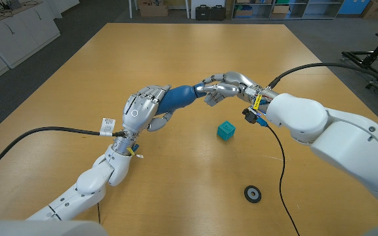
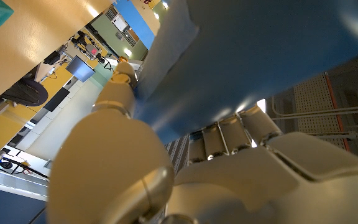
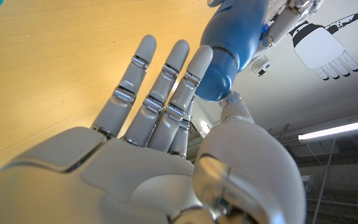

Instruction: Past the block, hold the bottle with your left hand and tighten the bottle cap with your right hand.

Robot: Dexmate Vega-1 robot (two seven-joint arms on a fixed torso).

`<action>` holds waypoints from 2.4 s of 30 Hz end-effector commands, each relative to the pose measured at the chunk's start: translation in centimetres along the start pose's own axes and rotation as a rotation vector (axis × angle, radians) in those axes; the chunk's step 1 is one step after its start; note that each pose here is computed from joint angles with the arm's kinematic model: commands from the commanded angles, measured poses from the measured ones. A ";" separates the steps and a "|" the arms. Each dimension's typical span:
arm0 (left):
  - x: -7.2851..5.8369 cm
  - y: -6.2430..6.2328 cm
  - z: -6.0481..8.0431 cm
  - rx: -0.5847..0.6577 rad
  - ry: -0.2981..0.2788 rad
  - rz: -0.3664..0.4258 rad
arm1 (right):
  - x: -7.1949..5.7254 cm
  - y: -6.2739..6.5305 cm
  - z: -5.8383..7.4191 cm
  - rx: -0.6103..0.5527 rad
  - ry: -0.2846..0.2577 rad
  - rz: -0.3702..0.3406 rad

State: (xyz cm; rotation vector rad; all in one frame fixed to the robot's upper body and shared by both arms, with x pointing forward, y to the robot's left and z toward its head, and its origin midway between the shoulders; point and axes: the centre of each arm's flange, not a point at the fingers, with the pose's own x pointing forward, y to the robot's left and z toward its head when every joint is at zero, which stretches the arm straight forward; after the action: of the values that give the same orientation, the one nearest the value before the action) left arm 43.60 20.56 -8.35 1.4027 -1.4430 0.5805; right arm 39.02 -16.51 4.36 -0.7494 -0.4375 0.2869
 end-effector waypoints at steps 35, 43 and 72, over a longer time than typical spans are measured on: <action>0.2 -0.3 -2.2 -0.460 0.273 -0.129 | -2.4 -0.6 -3.3 -0.016 -0.202 -0.249; 0.6 -0.4 -3.1 -0.597 0.300 -0.207 | -2.6 -0.2 -2.8 -0.102 -0.276 -0.289; 0.3 -1.5 -4.1 -0.895 0.168 -0.228 | -1.9 -2.7 2.7 -0.448 -0.377 -0.180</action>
State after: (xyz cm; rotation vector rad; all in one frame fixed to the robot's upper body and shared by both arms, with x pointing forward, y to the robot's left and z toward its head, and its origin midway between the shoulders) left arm 46.48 23.73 -6.67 0.7827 -1.1030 -0.0492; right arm 37.17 -18.05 5.05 -0.9751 -0.9357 0.1362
